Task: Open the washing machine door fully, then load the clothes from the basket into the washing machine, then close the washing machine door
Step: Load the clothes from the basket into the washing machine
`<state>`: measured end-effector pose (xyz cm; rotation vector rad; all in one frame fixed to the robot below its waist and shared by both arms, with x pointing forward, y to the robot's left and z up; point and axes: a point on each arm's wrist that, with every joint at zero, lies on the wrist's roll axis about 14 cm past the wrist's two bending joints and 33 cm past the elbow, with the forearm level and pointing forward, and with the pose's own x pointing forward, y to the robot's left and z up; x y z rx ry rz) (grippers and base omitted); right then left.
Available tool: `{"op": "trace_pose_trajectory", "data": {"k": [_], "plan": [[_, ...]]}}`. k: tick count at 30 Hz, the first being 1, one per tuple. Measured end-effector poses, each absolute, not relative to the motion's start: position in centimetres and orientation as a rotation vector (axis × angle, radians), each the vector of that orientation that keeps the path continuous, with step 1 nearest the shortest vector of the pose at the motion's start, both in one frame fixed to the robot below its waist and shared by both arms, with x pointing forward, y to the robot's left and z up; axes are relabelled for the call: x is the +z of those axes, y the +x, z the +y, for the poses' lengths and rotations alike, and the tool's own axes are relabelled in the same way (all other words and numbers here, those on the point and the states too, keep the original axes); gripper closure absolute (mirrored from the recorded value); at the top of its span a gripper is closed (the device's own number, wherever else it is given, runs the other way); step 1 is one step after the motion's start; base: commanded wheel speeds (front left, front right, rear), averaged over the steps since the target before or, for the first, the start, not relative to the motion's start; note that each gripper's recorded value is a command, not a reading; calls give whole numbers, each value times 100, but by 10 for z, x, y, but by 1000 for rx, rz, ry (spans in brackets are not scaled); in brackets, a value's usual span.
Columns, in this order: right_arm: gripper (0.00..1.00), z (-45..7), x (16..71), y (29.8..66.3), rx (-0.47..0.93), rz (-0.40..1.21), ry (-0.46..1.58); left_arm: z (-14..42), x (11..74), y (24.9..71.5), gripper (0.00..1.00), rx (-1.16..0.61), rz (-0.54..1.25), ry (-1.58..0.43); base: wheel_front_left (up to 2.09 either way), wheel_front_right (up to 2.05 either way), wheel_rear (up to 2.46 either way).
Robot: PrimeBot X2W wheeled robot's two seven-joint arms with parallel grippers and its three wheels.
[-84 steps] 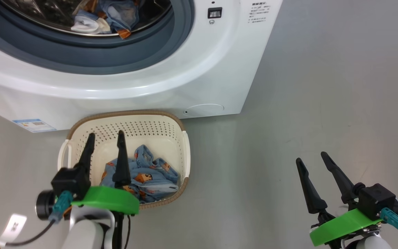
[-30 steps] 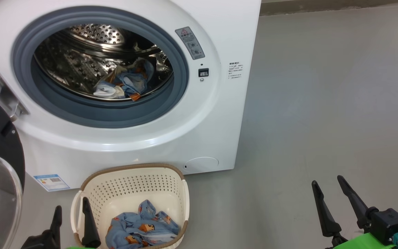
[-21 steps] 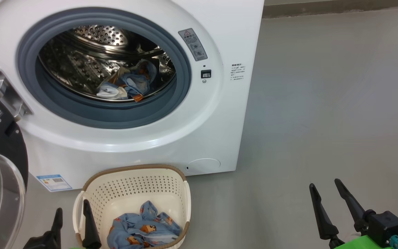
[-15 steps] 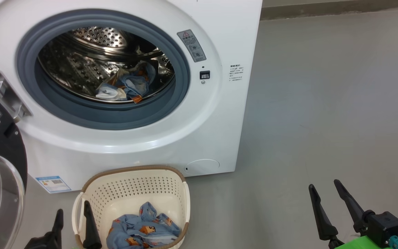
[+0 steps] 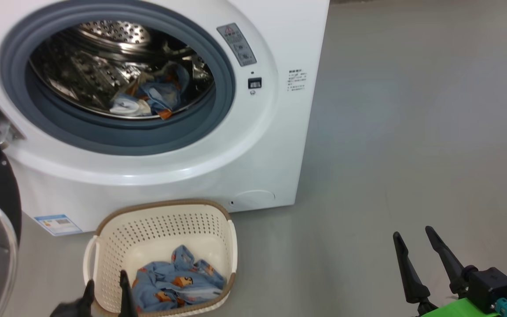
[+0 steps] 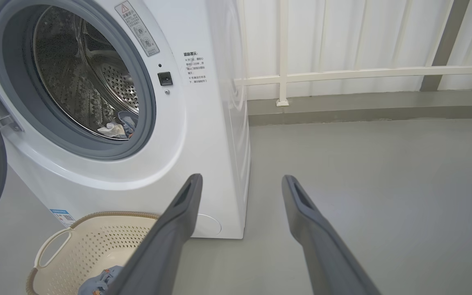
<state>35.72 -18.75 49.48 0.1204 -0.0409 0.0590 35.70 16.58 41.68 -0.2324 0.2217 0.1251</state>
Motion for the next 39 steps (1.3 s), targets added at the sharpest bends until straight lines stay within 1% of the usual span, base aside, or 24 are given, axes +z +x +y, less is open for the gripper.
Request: {"op": "trace_pose_trajectory", "data": {"k": [4, 8, 16, 20, 22, 25, 31, 39], "plan": [[0, -186, 487, 362, 61, -17, 125, 159, 404, 376, 0, 103, 263, -226, 0, 0, 0], [0, -186, 484, 373, 57, -11, 129, 155, 381, 392, 0, 104, 368, -250, 0, 0, 0], [0, -188, 463, 380, 37, 49, 162, 137, 321, 406, 0, 59, 678, -248, 0, 0, 0], [0, -191, 447, 380, 22, 96, 166, 136, 295, 411, 0, 47, 803, -214, 0, 0, 0], [0, -192, 444, 381, 18, 104, 169, 136, 289, 411, 0, 47, 832, -215, 0, 0, 0], [0, -193, 439, 388, 19, 117, 164, 132, 270, 411, 0, 56, 932, -233, 0, 0, 0], [0, -186, 421, 401, 51, 163, 160, 125, 247, 426, 0, 100, 1018, -305, 0, 0, 0], [0, -189, 389, 411, 59, 243, 147, 122, 210, 430, 0, 145, 1136, -305, 0, 0, 0]]}}
